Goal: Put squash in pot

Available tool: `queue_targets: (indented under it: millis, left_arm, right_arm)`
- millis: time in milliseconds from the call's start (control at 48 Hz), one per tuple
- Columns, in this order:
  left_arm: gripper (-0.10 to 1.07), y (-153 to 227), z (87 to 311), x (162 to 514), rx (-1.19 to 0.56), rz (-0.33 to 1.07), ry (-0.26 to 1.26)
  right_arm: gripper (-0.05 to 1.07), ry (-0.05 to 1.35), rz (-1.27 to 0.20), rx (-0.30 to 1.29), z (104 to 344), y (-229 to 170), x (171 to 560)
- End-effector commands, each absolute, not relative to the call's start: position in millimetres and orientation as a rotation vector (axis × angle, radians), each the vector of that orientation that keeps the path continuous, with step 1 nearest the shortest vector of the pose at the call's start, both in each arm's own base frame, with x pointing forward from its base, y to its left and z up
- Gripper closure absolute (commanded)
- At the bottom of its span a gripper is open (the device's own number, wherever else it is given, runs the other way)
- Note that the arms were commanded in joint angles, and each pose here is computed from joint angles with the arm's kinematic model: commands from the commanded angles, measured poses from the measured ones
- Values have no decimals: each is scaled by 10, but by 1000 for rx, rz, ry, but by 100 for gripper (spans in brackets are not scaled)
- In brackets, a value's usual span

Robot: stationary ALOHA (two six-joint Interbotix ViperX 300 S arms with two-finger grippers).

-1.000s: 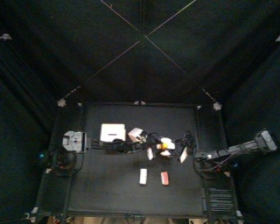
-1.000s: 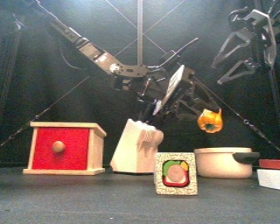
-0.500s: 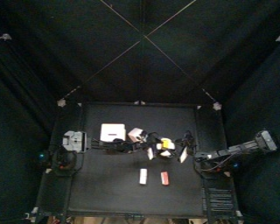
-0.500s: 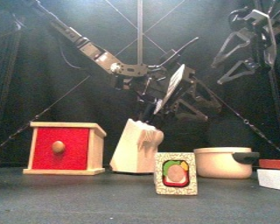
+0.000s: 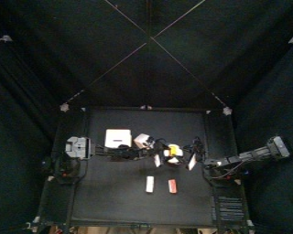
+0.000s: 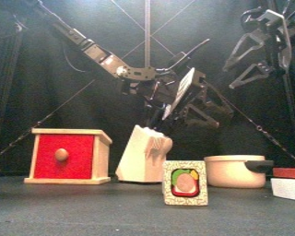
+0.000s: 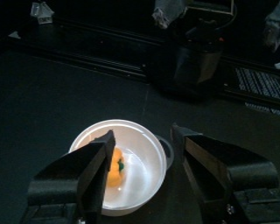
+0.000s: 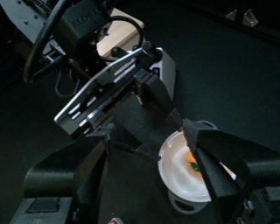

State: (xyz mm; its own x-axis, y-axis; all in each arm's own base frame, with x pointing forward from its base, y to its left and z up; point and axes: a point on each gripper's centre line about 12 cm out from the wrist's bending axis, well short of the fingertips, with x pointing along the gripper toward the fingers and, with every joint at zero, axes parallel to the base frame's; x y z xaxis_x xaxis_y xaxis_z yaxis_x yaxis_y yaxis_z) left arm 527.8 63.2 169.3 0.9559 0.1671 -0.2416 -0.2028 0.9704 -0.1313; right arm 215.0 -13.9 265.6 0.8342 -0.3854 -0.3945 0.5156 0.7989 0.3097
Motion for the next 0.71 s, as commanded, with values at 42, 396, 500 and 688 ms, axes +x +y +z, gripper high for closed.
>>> queue_targets:
  millis: [42, 396, 500, 688]
  left_arm:
    - [9, 600, 2051, 5298, -131, 164, 178]
    - [9, 506, 2134, 5280, -112, 139, 175]
    - [9, 481, 2133, 5278, -112, 134, 178]
    - [9, 445, 2133, 5251, -109, 126, 185]
  right_arm:
    - [8, 316, -486, 425, 2689, -126, 2163]
    - [8, 318, -487, 423, 2677, -127, 2160]
    - [8, 318, -487, 423, 2677, -127, 2160]
    - [8, 326, -489, 424, 2651, -128, 2152]
